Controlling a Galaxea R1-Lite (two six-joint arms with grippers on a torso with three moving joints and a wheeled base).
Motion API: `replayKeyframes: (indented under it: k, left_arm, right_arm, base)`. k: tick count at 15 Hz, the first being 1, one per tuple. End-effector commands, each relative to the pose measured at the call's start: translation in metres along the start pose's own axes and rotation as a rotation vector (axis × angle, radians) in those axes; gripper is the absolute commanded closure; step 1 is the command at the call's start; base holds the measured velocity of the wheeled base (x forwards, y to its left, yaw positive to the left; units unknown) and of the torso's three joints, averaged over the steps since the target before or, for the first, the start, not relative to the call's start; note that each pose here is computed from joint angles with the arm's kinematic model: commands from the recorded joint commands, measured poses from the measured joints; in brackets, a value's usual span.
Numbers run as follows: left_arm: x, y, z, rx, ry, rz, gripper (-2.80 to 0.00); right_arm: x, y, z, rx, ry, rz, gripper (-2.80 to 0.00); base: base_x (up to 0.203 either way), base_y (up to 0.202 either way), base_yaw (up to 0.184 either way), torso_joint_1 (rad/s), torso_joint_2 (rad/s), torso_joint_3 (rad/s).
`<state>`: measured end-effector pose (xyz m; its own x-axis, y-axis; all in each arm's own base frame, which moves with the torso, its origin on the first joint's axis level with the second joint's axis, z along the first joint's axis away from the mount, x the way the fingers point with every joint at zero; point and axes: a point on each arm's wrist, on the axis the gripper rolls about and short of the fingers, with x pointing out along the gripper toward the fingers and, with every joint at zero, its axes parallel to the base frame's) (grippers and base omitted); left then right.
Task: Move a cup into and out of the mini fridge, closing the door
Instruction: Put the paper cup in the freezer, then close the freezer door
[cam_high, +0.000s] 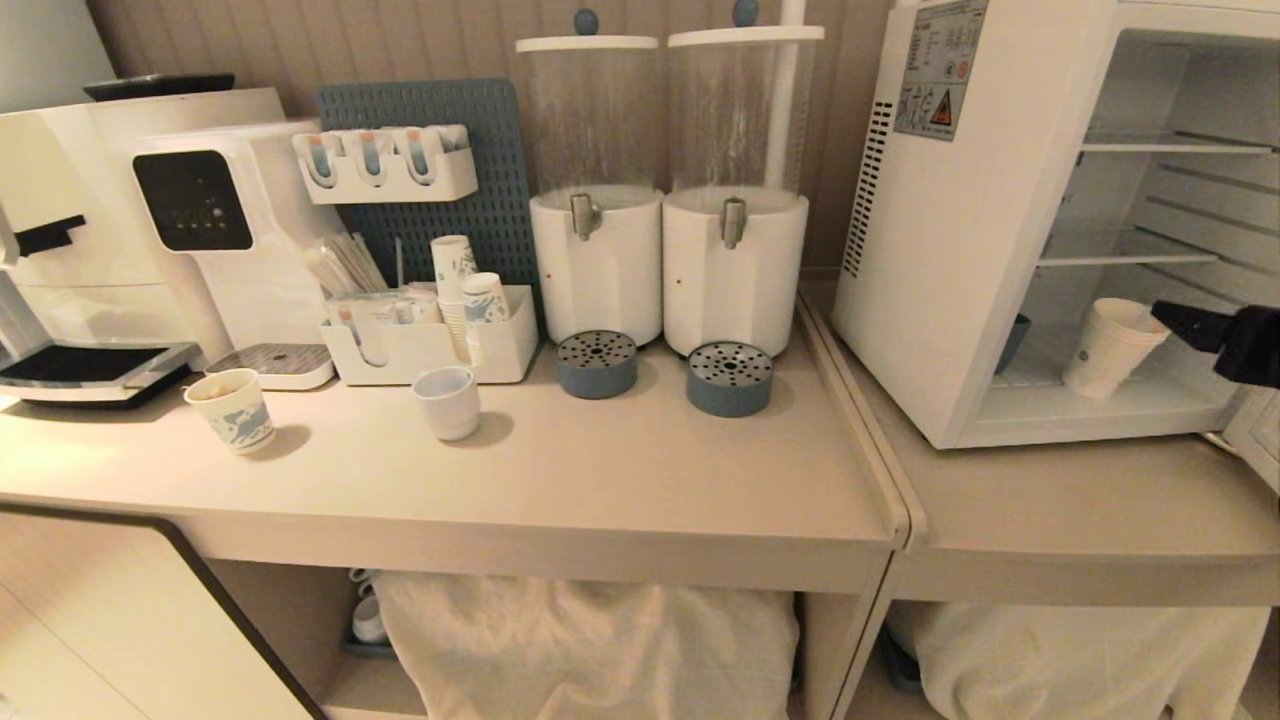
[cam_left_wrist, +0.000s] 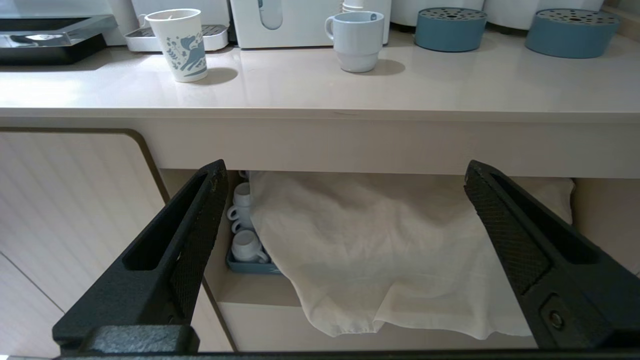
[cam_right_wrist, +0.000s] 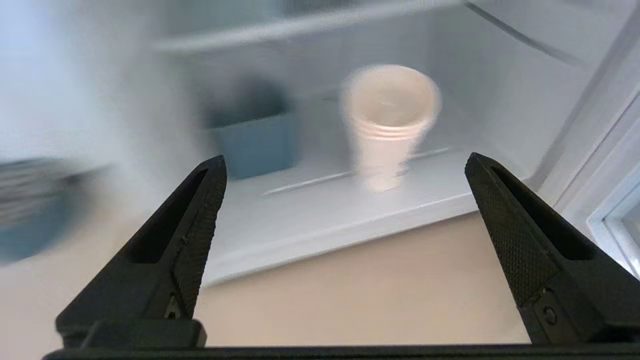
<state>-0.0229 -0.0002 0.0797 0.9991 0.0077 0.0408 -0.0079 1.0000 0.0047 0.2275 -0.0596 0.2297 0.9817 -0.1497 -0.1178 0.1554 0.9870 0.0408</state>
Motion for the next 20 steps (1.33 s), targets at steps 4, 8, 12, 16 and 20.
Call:
replayKeyframes:
  k: [4, 8, 12, 16, 20]
  left_arm:
    - [0.001, 0.000, -0.005, -0.003, 0.018, 0.000, -2.80]
    - [0.001, 0.000, -0.005, -0.008, 0.016, 0.000, -2.80]
    - [0.001, 0.000, -0.005, -0.015, 0.016, 0.000, -2.80]
    - [0.001, 0.000, -0.005, -0.015, 0.016, 0.000, -2.80]
    - [0.001, 0.000, -0.005, -0.015, 0.018, 0.000, -2.80]
  right_arm:
    - [-0.180, 0.030, 0.023, 0.067, 0.160, 0.331, -2.80]
    - [-0.278, 0.038, -0.001, 0.078, 0.259, 0.600, -2.80]
    - [-0.338, 0.020, -0.038, 0.011, 0.193, 0.761, -2.80]
    - [-0.368, 0.008, -0.097, -0.040, -0.007, 0.560, -2.80]
    - [-0.314, 0.007, -0.107, -0.007, -0.139, 0.189, -2.80]
  base:
    - [0.000, 0.000, 0.000, 0.000, 0.00, 0.000]
    - [0.000, 0.000, 0.000, 0.000, 0.00, 0.000]
    - [0.000, 0.000, 0.000, 0.000, 0.00, 0.000]
    - [0.000, 0.000, 0.000, 0.000, 0.00, 0.000]
    - [0.000, 0.000, 0.000, 0.000, 0.00, 0.000]
